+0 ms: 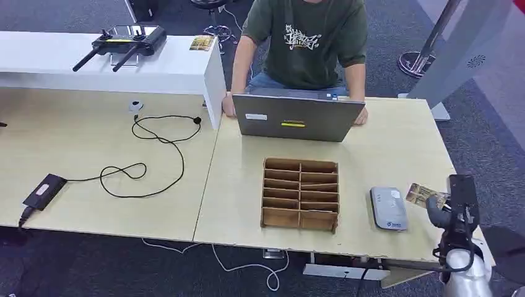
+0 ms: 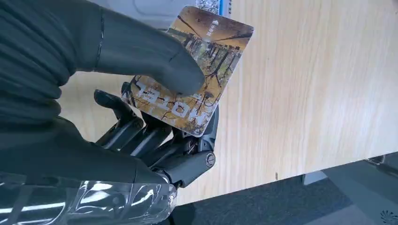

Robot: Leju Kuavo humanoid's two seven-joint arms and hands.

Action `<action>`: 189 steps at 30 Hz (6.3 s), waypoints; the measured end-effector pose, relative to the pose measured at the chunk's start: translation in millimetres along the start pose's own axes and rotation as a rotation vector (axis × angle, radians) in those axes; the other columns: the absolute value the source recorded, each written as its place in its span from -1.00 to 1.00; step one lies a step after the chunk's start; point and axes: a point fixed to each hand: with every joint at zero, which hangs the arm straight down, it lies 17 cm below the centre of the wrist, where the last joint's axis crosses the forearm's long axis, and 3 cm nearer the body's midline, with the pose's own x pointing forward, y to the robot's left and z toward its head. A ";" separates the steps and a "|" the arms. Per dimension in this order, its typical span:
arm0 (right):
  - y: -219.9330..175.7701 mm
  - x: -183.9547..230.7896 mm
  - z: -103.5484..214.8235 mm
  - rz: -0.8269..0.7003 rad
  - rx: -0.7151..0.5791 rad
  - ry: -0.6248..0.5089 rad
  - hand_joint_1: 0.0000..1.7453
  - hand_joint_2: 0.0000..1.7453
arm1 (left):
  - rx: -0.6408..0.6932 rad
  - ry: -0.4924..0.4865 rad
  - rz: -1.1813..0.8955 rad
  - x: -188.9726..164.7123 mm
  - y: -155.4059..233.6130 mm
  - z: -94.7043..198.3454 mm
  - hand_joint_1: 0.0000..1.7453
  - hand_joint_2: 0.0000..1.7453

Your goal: Pass the card to the sensor for recognition and then transmit it.

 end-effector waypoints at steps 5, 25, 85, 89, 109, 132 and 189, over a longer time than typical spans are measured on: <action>-2.9 -8.2 4.6 0.007 0.011 0.011 1.00 1.00 | -0.001 -0.005 -0.006 2.1 -0.6 -0.3 -1.00 -1.00; 50.8 -42.1 10.5 -0.041 0.162 0.104 1.00 1.00 | -0.012 0.003 -0.027 2.3 -4.3 -0.3 -1.00 -1.00; -28.3 146.1 98.7 0.592 -0.576 -0.759 1.00 1.00 | 0.007 -0.045 0.041 -4.8 0.7 3.2 -1.00 -1.00; -13.5 177.2 124.3 0.989 -0.696 -0.898 1.00 1.00 | 0.001 -0.051 0.025 -2.6 -1.3 3.0 -1.00 -1.00; -33.6 281.3 170.8 0.973 -0.931 -1.100 1.00 1.00 | -0.015 -0.045 -0.008 0.6 -7.6 2.3 -1.00 -1.00; 100.1 421.3 151.4 0.937 -0.837 -1.304 1.00 1.00 | -0.072 -0.056 -0.080 20.8 -33.9 0.8 -1.00 -1.00; 185.6 410.5 84.5 1.328 -0.698 -1.270 -1.00 1.00 | -0.098 -0.057 -0.125 30.7 -49.5 0.6 -1.00 -1.00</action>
